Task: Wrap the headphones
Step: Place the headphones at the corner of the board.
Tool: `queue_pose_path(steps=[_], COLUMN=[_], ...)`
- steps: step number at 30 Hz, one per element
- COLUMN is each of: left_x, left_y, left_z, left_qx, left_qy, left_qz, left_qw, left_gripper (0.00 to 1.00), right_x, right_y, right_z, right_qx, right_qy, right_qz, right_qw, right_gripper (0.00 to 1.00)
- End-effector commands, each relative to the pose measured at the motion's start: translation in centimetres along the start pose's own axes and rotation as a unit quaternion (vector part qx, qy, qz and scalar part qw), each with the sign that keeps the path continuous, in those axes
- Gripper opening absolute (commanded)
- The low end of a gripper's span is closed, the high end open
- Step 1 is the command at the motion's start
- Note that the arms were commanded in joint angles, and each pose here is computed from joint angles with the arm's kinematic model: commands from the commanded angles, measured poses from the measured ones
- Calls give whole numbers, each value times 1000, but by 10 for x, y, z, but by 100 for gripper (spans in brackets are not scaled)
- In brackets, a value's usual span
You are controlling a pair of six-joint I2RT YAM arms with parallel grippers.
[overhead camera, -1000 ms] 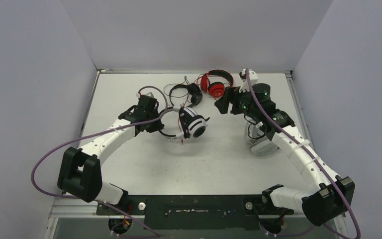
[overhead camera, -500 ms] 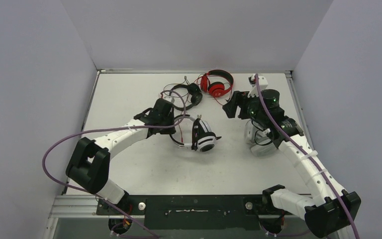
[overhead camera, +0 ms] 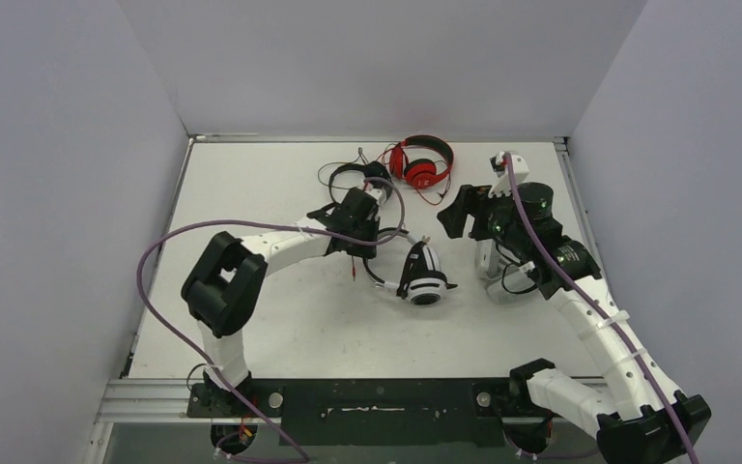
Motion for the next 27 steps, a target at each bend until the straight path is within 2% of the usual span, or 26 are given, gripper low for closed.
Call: queue_pose_path(steps=[1, 12, 27], left_x=[-53, -82, -179], left_y=[32, 55, 40], left_z=[10, 68, 110], left_qx=[-29, -39, -8], left_qy=[-80, -67, -124], left_qz=[11, 48, 94], left_qw=[996, 996, 988], left_gripper=[0, 0, 0], right_x=[-2, -2, -5], right_y=[7, 11, 20], right_z=[-11, -19, -25], right_qx=[-18, -22, -36], right_qy=[-8, -7, -15], right_qz=[-3, -9, -13], right_qw=[1000, 1000, 999], right_gripper=[78, 78, 78])
Point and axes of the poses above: each gripper's point midway between its finger pads, its own z axis out along the fingers, its own x axis along the line the jaws close on, y = z × x, the point moved 3 cm from there along -z, back along the fingers, and after that the axes turned 12 degrees about -z, right-handed, at the moved point
